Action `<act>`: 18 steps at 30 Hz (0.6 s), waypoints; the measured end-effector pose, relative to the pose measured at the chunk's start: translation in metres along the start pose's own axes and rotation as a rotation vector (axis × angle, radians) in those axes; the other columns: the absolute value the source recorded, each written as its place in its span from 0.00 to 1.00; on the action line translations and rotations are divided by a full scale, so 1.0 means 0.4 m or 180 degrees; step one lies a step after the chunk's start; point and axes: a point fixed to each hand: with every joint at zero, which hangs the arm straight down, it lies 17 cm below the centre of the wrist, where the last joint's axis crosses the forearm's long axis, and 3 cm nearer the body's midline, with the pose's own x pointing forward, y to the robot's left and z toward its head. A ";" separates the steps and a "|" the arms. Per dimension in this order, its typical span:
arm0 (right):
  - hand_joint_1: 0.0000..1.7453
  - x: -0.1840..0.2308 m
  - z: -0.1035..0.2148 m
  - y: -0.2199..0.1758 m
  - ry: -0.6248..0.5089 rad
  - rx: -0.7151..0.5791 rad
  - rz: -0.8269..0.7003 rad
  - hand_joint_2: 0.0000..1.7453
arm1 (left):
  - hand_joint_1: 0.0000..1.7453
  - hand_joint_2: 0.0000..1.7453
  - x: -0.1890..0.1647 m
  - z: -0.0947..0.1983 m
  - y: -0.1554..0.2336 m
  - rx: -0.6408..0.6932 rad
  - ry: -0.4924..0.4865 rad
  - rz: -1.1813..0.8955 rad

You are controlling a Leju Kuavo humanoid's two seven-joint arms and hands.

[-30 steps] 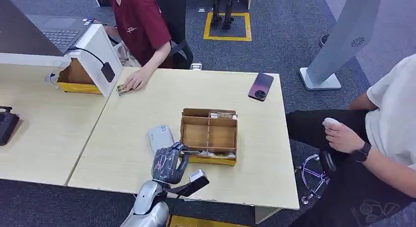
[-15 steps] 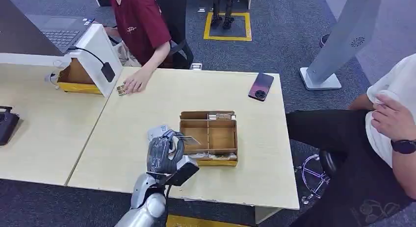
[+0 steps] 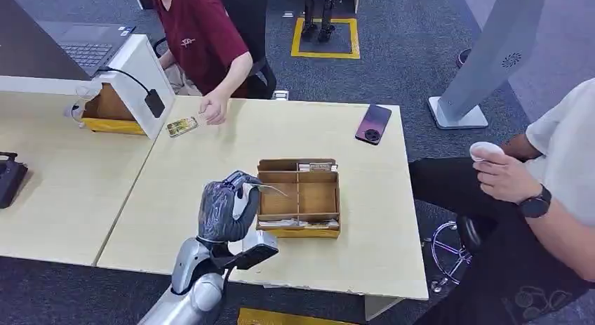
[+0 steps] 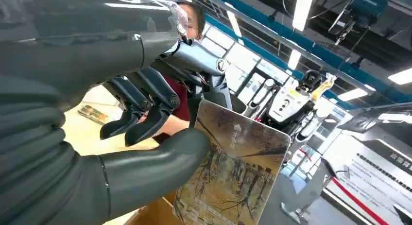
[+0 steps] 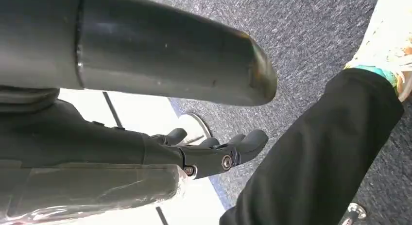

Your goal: Pass the card to the sensor for recognition and then transmit it.

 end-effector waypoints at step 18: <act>0.00 0.019 -0.014 -0.028 -0.0028 0.0018 0.0007 0.00 | 1.00 1.00 -0.376 -0.208 0.037 -0.0209 0.0670 -0.1614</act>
